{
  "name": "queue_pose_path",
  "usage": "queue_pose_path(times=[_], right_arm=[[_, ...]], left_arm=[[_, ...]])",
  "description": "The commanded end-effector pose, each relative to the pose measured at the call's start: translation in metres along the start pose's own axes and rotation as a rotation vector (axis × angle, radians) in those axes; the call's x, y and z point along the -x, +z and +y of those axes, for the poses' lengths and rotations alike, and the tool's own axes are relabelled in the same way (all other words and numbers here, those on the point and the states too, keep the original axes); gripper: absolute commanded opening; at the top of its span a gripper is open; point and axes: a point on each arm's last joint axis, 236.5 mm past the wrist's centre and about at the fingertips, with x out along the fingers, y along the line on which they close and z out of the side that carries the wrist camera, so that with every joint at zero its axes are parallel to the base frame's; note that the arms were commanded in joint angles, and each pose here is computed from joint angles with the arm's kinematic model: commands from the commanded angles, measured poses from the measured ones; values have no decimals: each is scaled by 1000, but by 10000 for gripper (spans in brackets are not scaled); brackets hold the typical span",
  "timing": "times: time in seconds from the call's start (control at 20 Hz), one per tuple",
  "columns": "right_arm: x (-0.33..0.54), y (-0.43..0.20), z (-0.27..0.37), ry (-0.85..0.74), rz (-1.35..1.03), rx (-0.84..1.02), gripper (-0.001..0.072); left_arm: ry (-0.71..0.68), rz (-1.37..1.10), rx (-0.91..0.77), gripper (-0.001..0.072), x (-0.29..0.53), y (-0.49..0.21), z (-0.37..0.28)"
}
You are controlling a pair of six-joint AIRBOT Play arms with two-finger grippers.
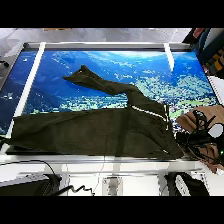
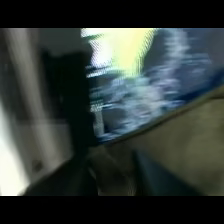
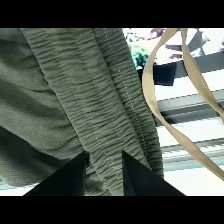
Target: Fold the clothes and pants, and hang the long-sleeved shirts on hangers.
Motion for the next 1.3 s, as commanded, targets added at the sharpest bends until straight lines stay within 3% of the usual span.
queue_pose_path(times=[0.0, 0.1, 0.2, 0.3, 0.5, 0.8, 0.85, 0.9, 0.95, 1.25], right_arm=[[0, 0, 0, -1, -2, 0, 257], [0, 0, 0, -1, -2, 0, 257], [0, 0, 0, -1, -2, 0, 257], [0, 0, 0, -1, -2, 0, 257], [0, 0, 0, -1, -2, 0, 257], [0, -1, 0, -1, 3, 0, 257], [0, 0, 0, -1, 2, 0, 257], [0, 0, 0, -1, 1, 0, 257], [0, 0, 0, -1, -2, 0, 257], [0, 2, 0, -1, -7, 0, 257]], left_arm=[[-145, -55, -144, 21, 0, 8, -59], [-260, -129, -261, 21, 25, 22, -109], [-284, -205, -482, 20, 61, 32, -142], [-143, -229, -725, 19, 94, 32, -130], [401, -103, -804, 19, 123, 33, -5], [449, 74, -784, 36, 50, -10, 73], [447, 71, -787, 193, 43, -9, 74], [447, 54, -796, 515, 40, -5, 72], [448, 10, -783, 673, 40, 3, 67], [381, -195, -605, 663, 62, 44, 24]])
